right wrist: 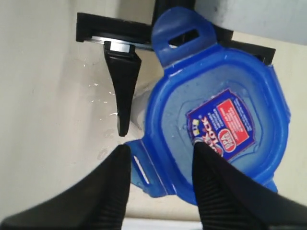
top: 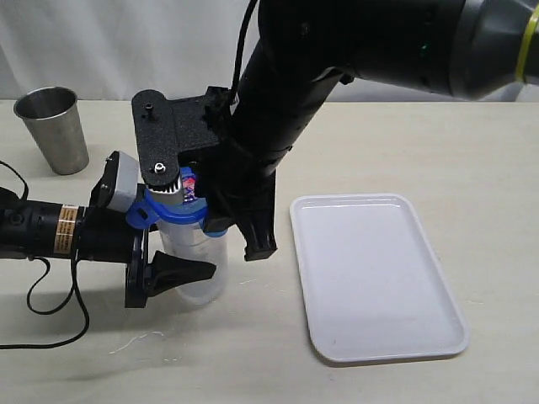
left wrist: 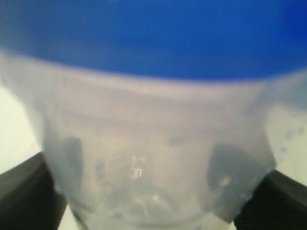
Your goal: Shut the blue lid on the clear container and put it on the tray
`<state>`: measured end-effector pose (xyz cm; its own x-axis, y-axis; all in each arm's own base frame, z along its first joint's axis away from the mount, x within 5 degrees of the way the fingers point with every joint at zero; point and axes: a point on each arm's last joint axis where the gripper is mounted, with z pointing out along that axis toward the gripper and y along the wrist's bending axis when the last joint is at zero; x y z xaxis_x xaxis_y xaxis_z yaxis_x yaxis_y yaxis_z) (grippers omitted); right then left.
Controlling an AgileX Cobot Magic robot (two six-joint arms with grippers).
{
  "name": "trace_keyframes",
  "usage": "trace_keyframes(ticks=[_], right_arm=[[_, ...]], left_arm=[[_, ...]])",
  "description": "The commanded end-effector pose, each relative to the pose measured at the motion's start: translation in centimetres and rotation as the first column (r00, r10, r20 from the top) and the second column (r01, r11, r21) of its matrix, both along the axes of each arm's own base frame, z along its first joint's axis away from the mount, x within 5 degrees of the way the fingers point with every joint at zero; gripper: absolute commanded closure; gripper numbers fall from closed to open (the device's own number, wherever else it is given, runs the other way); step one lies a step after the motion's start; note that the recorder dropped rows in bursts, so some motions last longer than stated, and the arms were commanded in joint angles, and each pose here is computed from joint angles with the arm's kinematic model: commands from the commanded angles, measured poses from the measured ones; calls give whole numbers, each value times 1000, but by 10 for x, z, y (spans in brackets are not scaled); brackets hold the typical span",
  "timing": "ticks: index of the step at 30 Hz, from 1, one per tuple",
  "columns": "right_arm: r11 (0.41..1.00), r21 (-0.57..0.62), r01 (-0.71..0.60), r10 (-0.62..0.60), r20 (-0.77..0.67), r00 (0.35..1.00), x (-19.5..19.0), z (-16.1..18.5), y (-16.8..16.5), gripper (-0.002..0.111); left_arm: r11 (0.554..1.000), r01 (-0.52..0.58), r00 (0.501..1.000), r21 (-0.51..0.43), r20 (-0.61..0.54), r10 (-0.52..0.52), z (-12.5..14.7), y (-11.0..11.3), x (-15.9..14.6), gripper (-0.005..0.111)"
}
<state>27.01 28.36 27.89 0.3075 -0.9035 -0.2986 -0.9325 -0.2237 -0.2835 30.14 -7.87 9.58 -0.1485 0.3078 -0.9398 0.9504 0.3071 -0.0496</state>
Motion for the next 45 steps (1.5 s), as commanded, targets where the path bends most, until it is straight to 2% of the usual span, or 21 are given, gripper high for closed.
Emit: trace_keyframes(ticks=[1, 8, 18, 31, 37, 41, 45], right_arm=[[998, -60, 2, -3, -14, 1000, 1, -24, -2, 68], [998, -65, -26, 27, 12, 1000, -2, -51, -6, 68], [998, -61, -33, 35, 32, 999, -5, -70, -10, 68], [992, -118, -31, 28, -31, 999, -1, -105, -6, 71], [994, -109, -13, 10, -26, 1000, 1, -109, -5, 71], [997, -66, 43, -43, -2, 999, 3, -109, -3, 71], [996, -78, 33, -34, -6, 999, 0, -117, -7, 71]], left_arm=[[997, -9, 1000, -82, 21, 11, 11, -2, 3, 107], [997, -10, 1000, -82, 21, 12, 11, -2, 3, 107], [997, -7, 1000, -81, 21, 8, 11, -2, 3, 107], [997, -3, 1000, -79, 21, 5, 11, -2, 2, 107], [997, -3, 1000, -79, 21, 5, 11, -2, 2, 107], [997, -3, 1000, -79, 21, 5, 11, -2, 2, 107], [997, -1, 1000, -78, 21, 3, 11, -2, 2, 107]])
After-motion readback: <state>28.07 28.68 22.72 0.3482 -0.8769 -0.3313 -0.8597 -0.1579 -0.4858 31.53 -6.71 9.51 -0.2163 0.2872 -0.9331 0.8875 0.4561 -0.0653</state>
